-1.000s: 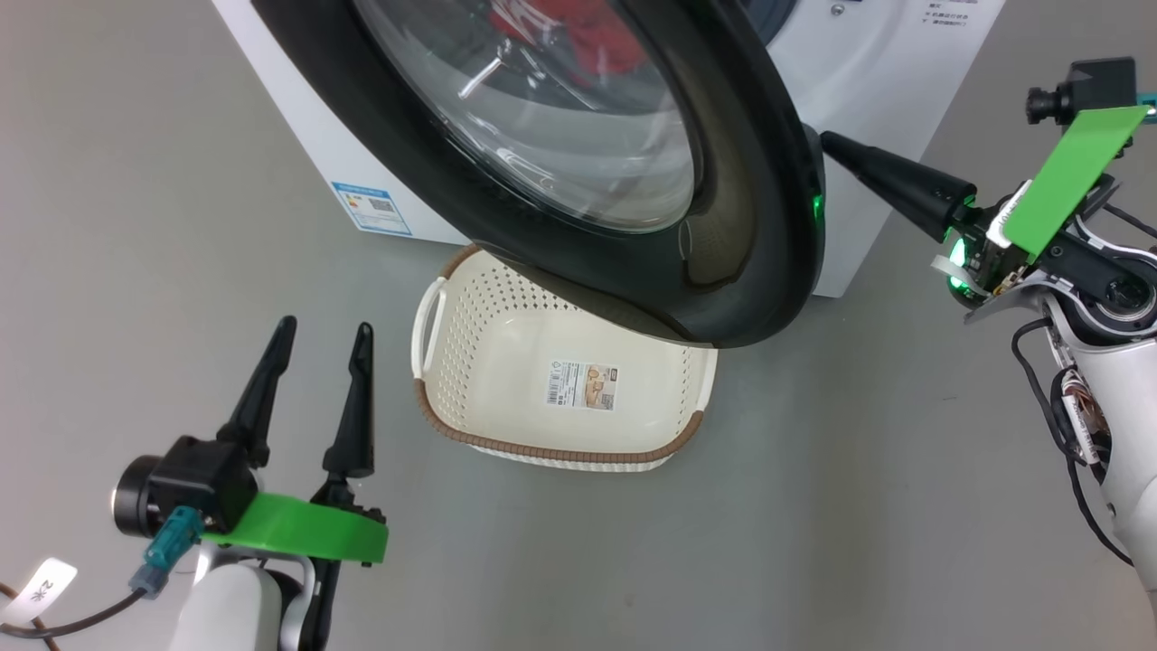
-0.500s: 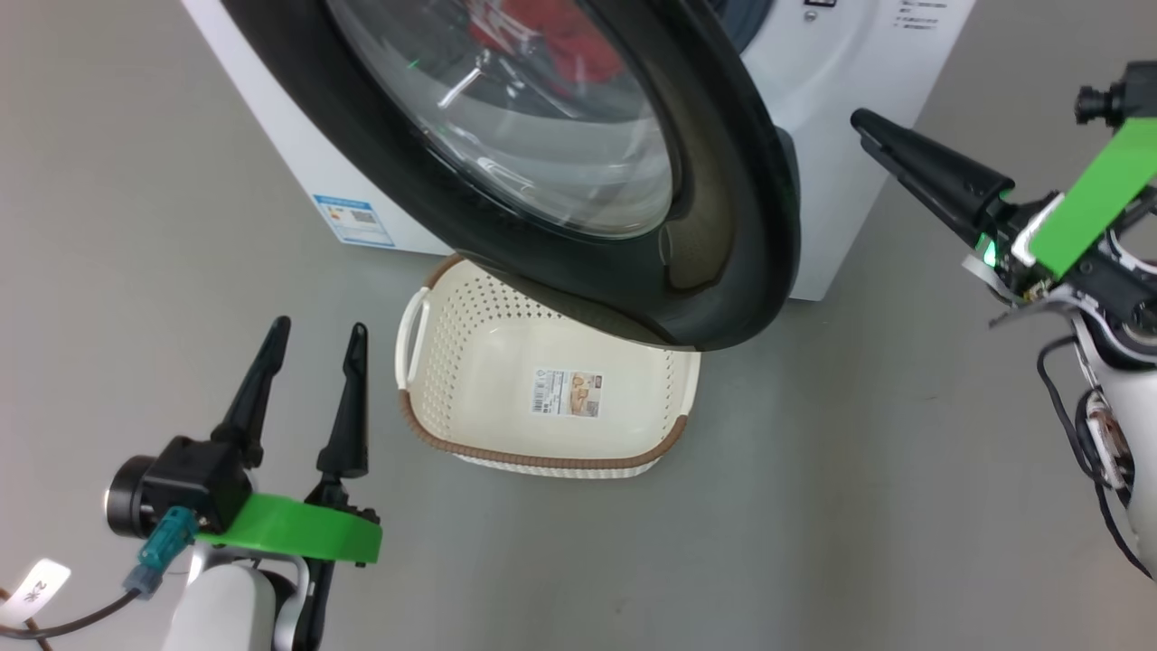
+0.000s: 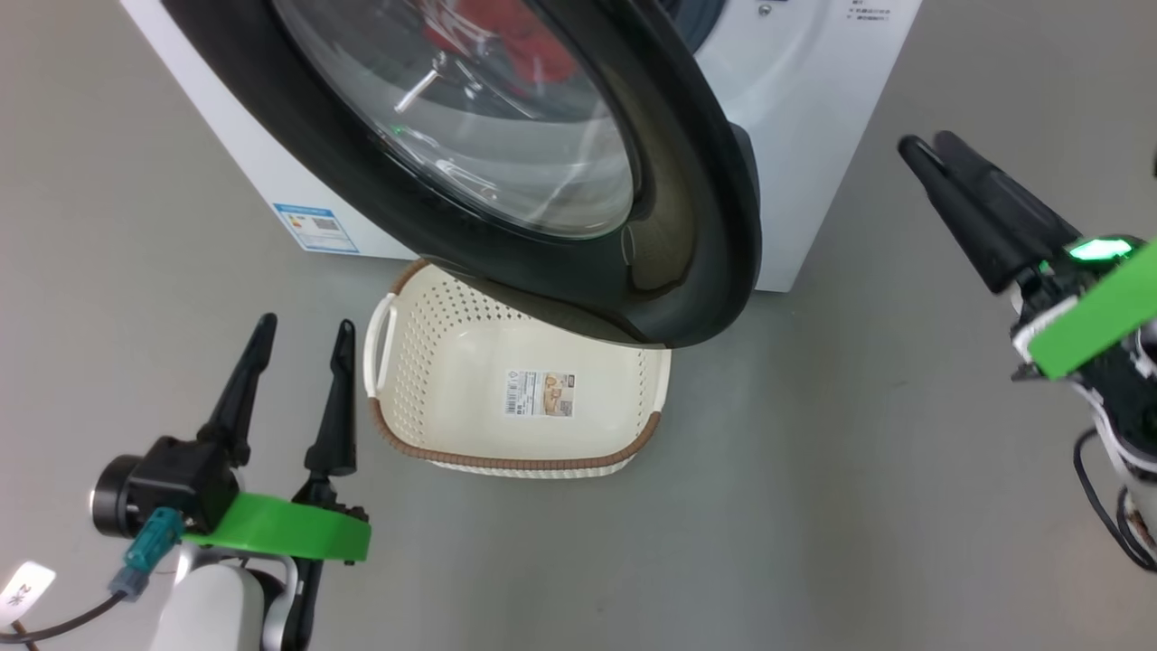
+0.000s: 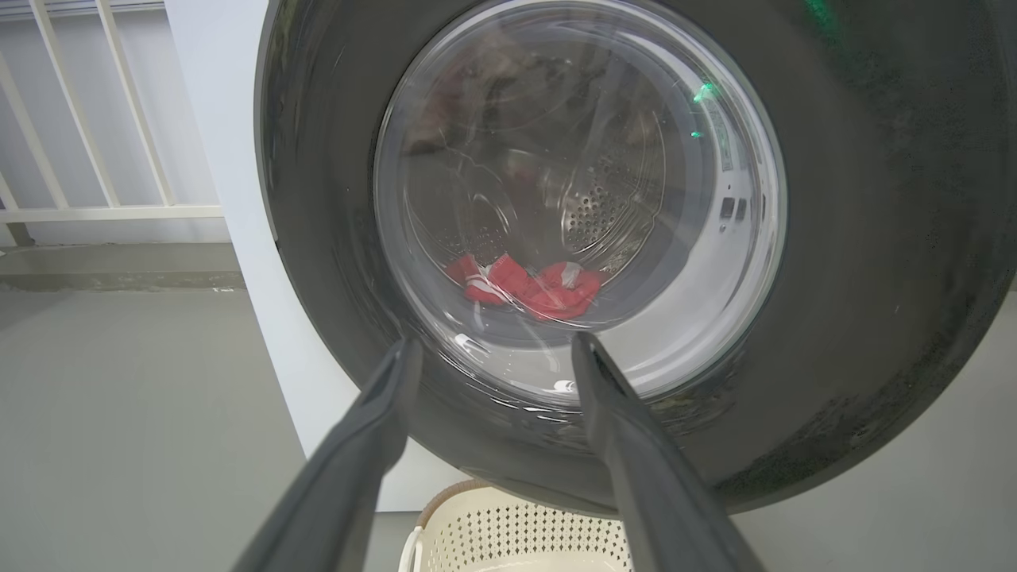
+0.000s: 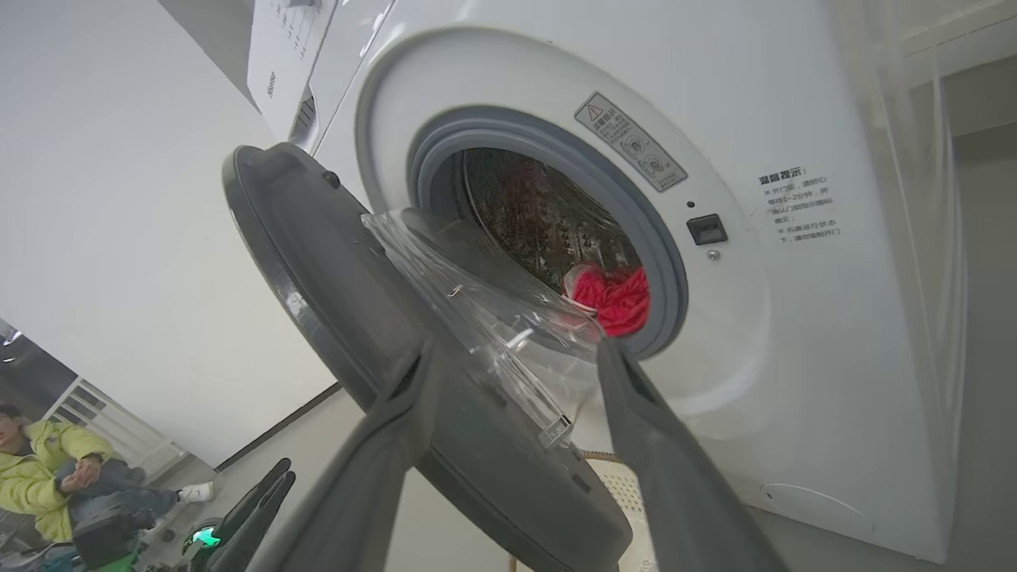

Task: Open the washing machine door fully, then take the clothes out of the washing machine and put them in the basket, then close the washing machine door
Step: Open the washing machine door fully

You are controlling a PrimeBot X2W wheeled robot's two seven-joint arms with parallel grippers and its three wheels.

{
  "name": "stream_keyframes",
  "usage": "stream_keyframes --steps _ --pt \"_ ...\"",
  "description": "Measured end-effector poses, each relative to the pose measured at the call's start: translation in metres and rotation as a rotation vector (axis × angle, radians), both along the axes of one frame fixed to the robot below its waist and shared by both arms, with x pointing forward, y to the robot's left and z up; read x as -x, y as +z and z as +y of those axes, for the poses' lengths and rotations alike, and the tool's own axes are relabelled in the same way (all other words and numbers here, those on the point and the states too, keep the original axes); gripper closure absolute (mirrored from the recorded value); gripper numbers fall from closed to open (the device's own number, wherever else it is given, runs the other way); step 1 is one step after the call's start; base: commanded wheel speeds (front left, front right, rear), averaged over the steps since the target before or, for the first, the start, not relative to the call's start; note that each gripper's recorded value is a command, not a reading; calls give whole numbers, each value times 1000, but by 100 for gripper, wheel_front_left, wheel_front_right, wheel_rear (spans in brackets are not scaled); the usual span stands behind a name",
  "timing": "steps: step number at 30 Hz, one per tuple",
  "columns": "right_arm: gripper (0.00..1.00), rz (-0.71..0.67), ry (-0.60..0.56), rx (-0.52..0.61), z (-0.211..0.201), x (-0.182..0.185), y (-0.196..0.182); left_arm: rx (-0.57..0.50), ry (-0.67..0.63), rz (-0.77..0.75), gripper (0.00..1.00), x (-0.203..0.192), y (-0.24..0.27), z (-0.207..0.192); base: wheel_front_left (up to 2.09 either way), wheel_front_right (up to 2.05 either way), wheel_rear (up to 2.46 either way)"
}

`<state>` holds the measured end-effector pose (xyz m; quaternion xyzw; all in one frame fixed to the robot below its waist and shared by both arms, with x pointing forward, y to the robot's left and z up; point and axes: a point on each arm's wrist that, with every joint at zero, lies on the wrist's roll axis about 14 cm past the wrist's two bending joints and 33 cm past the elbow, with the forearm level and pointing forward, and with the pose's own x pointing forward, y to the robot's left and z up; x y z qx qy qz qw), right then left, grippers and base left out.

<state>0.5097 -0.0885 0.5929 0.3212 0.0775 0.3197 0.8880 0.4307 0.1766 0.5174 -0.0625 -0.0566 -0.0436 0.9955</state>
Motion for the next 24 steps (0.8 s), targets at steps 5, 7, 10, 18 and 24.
stream_keyframes --steps 5,7,10,18,24 --pt "0 -102 -83 78 -17 8 -9 -2 -5 3 0 -3 -2 -1 0 0 0" --pt "0 -166 -110 168 -24 11 -16 -2 -7 4 0 -4 -3 -1 0 0 0" --pt "0 -220 -155 187 -32 16 -23 -2 -8 4 0 -5 -3 -2 0 0 0" --pt "0 -265 -226 268 -43 26 -52 -5 -11 14 0 -7 -8 -3 0 0 0" --pt "0 -253 -310 276 -49 34 -65 -4 -15 14 0 -7 -8 -4 0 0 0"
